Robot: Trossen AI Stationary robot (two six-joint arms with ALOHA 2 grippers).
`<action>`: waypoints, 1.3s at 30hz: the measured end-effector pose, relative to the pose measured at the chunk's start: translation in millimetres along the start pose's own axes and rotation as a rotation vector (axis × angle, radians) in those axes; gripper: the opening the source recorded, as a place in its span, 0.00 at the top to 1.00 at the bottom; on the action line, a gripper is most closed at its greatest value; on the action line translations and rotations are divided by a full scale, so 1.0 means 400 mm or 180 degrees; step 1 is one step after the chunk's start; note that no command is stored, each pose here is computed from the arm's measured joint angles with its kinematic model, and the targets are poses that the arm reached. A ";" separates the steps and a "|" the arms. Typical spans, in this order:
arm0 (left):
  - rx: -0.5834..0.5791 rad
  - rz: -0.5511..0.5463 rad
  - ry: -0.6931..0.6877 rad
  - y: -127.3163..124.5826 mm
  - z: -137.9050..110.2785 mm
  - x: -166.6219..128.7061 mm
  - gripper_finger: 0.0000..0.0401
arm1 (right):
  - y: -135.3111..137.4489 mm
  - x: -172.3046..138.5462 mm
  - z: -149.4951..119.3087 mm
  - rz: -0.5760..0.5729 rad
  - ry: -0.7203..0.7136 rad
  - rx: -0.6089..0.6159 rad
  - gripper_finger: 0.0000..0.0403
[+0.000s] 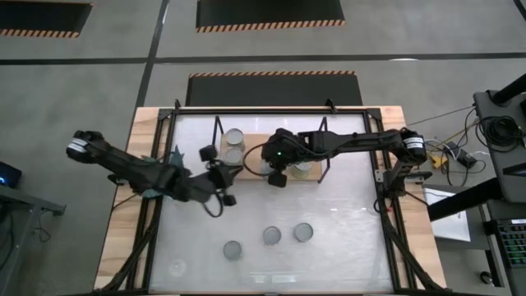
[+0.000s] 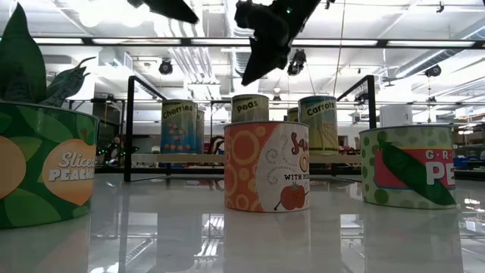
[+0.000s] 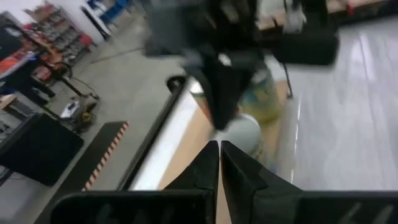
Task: Pick and place cans onto a shelf
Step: Put the large canned peas on the shelf
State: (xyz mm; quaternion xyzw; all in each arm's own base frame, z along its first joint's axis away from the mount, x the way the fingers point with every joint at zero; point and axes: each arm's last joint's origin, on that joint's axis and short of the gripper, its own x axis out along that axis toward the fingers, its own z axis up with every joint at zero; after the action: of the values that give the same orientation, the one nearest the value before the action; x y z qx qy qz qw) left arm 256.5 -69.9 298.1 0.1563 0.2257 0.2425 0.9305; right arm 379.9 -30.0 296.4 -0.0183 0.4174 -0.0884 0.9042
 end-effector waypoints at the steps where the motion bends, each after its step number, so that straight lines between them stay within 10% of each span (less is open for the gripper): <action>1: -0.0053 0.0018 -0.0051 0.005 0.000 -0.017 1.00 | 0.001 0.006 -0.004 0.0000 0.0045 0.0001 0.97; 39: -0.0173 -0.0141 -0.0272 0.014 -0.023 -0.094 1.00 | -0.001 0.024 -0.056 -0.0074 0.0388 -0.0236 0.97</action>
State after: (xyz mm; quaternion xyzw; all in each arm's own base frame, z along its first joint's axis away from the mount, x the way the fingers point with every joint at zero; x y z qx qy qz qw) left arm 220.6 -83.1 305.6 0.1362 0.1824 0.2209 0.9484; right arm 368.8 -31.3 274.7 -0.0513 0.4744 -0.0844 0.8747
